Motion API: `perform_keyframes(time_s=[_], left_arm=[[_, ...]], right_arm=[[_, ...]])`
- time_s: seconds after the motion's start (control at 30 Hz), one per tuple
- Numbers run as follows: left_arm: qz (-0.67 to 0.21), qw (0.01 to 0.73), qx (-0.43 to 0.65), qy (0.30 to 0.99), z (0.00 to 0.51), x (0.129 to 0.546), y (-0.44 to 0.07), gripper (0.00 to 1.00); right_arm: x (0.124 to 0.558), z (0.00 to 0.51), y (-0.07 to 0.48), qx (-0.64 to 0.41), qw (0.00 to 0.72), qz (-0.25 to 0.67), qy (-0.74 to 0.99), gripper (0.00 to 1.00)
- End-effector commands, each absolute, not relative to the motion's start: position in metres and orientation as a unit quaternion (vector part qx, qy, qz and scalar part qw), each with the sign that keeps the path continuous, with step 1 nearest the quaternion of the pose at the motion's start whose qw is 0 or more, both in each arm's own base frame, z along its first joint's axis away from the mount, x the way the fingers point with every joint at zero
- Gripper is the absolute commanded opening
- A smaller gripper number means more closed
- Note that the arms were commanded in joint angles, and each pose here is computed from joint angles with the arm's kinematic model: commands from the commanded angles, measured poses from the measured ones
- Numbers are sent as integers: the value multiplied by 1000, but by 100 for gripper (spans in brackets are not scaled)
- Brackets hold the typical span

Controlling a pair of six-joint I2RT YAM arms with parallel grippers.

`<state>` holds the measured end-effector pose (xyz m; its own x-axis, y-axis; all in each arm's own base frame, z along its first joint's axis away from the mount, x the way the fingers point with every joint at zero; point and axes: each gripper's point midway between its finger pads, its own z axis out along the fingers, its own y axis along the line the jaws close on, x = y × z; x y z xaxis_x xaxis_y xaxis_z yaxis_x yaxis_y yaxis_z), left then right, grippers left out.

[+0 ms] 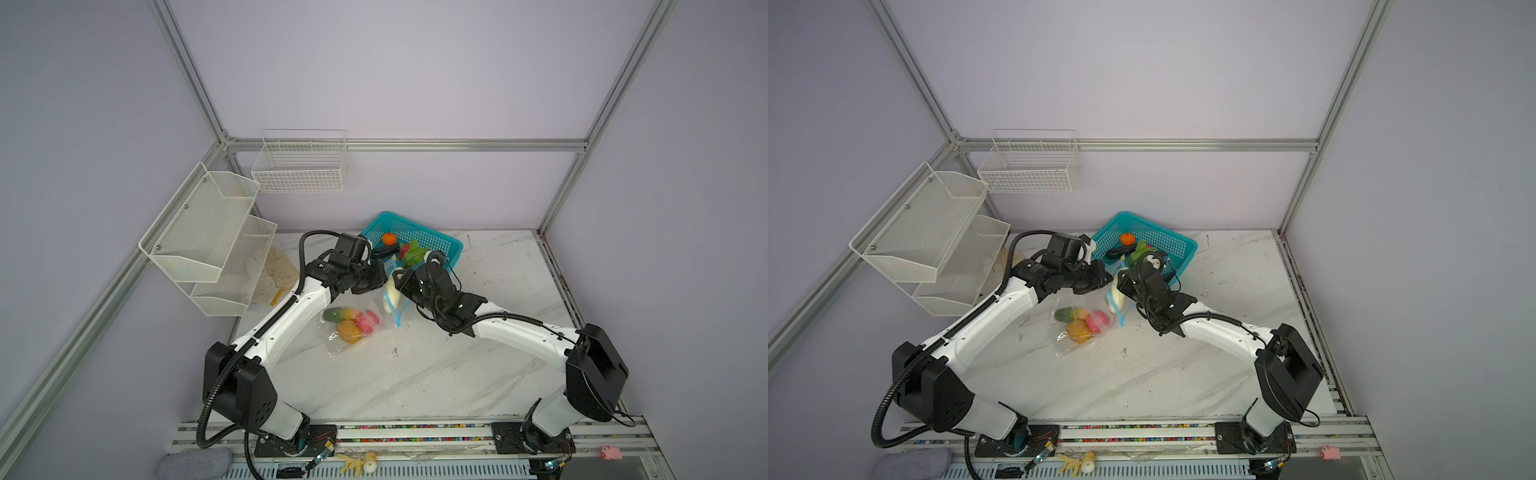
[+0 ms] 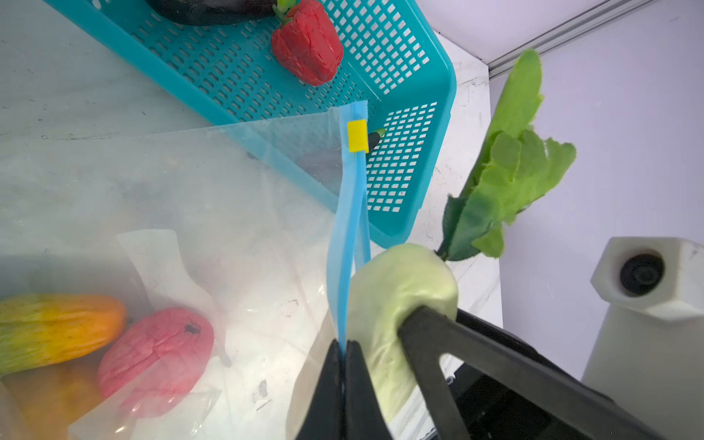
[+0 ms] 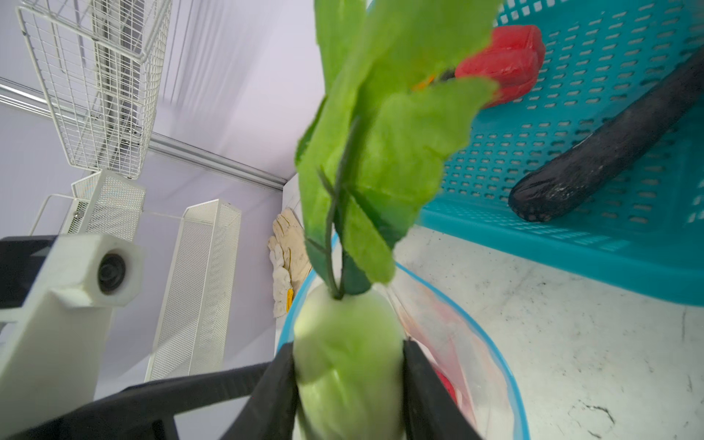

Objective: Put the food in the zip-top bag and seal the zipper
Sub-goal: 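Lower the white radish into the bag mouth and open the right gripper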

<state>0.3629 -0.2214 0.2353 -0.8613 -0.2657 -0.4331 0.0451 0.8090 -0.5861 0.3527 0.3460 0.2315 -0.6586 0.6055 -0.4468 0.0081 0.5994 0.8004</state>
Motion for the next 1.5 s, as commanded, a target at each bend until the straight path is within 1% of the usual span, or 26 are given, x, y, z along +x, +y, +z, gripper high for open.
perform_keyframes(time_s=[0.0,0.27,0.33,0.43,0.53,0.6,0.67,0.87,0.97,1.03,1.13,1.3,1.4,1.43,1.47], left_arm=[[-346,305,-55,885,287,372,-227,0],[-347,309,-56,884,289,370,-225,0],[-346,309,-57,884,289,370,-225,0],[-345,310,-57,884,289,370,-224,0],[-345,310,-57,884,288,371,-224,0],[-345,309,-58,884,288,370,-223,0],[-344,310,-59,884,288,371,-222,0],[-343,311,-63,884,287,370,-217,0],[-345,312,-64,883,289,370,-216,0],[-347,312,-63,882,290,369,-215,0],[-345,314,-63,882,293,368,-212,0],[-344,318,-64,881,296,367,-209,0],[-341,316,-67,883,295,367,-206,0],[-346,330,-65,876,308,361,-203,0],[-346,332,-66,875,310,361,-201,0]], right_arm=[[346,231,347,194,358,411,816,43],[341,222,362,177,341,416,824,48],[341,222,363,175,339,417,825,52],[340,223,366,170,338,420,825,61],[341,224,366,167,340,419,826,69],[340,231,367,164,339,426,823,71],[341,245,364,155,355,425,818,72],[339,295,342,88,428,398,806,71],[336,303,324,54,455,378,804,67],[340,296,308,46,456,360,813,64],[350,272,293,35,423,354,834,60],[366,230,298,5,350,341,872,55],[372,220,307,-11,331,343,879,55],[372,218,309,-17,327,344,880,55],[373,216,312,-21,324,346,880,56]])
